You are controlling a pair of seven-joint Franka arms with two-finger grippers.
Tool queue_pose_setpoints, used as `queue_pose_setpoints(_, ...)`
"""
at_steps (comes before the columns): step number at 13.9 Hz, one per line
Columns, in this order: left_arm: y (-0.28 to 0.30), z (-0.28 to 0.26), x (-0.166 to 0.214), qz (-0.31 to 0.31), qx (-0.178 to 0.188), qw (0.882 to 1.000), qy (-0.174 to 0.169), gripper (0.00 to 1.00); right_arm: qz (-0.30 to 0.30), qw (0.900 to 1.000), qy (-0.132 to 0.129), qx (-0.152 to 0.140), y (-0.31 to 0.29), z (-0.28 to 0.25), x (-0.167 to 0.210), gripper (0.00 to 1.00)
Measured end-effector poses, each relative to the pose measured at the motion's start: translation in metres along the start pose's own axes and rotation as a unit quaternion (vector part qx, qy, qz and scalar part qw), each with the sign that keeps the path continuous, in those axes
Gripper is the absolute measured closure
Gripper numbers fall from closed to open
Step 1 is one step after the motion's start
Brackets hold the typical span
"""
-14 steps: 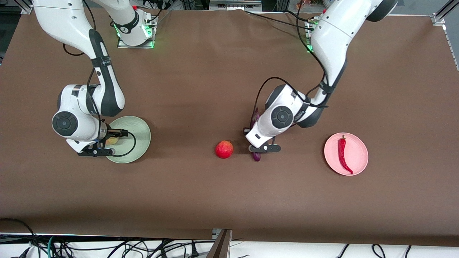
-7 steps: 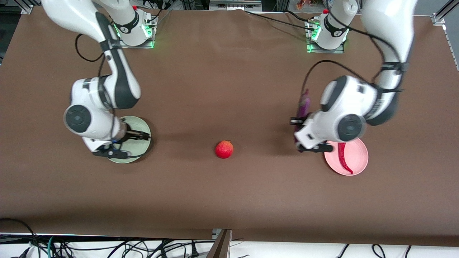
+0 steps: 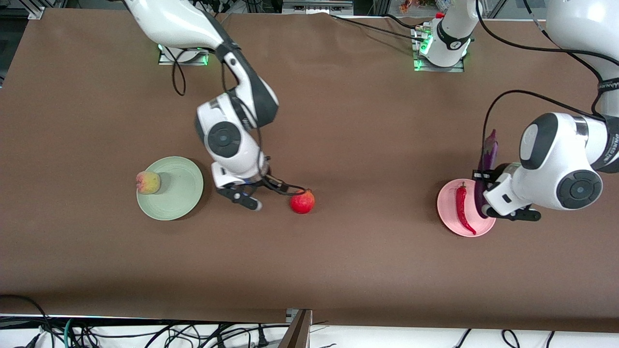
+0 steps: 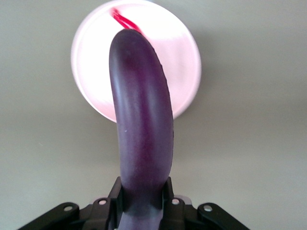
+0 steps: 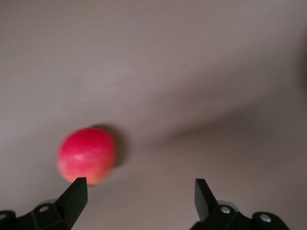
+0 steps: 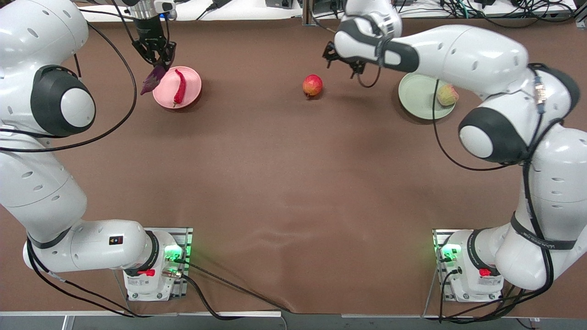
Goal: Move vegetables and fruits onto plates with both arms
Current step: 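Lower the eggplant onto the pink plate while the right gripper grasps the pomegranate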
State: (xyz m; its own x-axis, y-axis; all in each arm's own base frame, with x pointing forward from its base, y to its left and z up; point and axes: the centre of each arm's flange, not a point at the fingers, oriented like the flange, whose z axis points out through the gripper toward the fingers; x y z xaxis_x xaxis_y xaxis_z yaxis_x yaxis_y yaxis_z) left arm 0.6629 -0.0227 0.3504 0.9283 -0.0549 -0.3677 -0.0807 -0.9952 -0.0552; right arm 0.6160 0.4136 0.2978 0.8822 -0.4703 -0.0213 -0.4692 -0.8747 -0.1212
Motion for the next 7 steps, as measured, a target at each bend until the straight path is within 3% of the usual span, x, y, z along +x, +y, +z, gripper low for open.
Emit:
queue_pose_setpoints(4,-0.026,0.077,0.042,0.003,-0.018,1.0,0.025,0.65,0.028,0.999,0.022,0.037,-0.029,0.056,-0.038,0.01)
queue_pose_setpoints(7,-0.037,0.107,0.053,0.005,-0.027,0.999,0.031,0.65,0.032,0.998,0.029,0.047,-0.034,0.058,-0.034,0.01)
